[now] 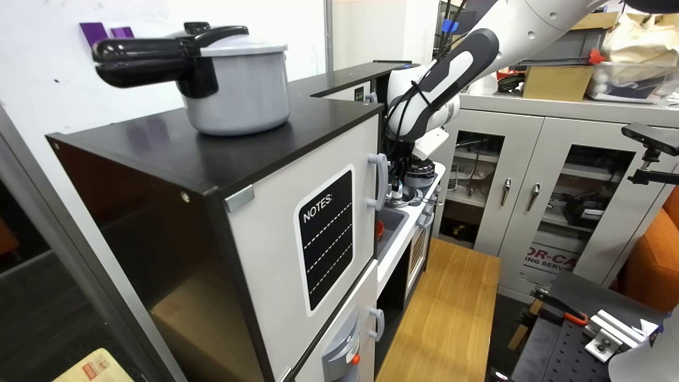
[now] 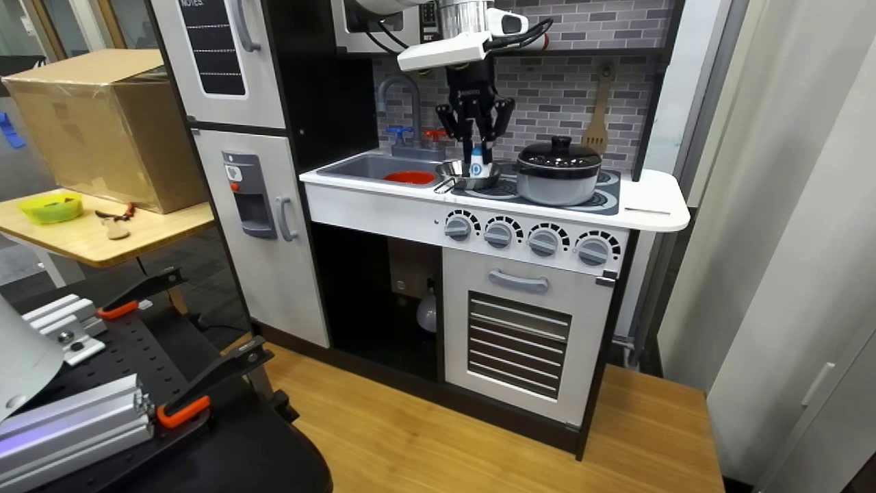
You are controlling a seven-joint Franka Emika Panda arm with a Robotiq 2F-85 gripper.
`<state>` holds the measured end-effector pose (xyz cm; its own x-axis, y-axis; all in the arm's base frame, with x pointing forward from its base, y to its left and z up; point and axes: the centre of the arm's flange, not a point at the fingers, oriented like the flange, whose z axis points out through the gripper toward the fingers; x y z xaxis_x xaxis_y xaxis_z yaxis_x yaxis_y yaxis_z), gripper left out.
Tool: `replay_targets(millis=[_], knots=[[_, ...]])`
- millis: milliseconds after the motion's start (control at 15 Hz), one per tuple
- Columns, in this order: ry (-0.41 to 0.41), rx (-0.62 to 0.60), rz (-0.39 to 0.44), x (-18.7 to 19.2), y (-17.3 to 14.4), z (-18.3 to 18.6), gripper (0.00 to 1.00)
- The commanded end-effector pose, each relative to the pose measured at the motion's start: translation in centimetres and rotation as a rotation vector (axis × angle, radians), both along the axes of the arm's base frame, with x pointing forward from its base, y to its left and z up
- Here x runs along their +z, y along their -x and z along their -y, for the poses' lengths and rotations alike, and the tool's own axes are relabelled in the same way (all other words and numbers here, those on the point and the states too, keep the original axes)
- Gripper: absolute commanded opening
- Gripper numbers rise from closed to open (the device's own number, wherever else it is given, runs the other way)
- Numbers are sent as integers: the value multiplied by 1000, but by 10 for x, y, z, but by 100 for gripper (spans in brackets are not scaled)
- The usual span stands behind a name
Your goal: Take the white bottle from the pan and put it in the dish in the sink
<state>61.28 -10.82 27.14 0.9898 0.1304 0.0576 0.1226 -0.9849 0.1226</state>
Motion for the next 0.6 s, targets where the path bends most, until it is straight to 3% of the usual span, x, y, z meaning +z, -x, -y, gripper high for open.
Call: replay_targets(millis=[0, 533], knots=[[-25, 13, 17, 14, -3, -3, 14], [-64, 50, 85, 48, 1, -32, 13]])
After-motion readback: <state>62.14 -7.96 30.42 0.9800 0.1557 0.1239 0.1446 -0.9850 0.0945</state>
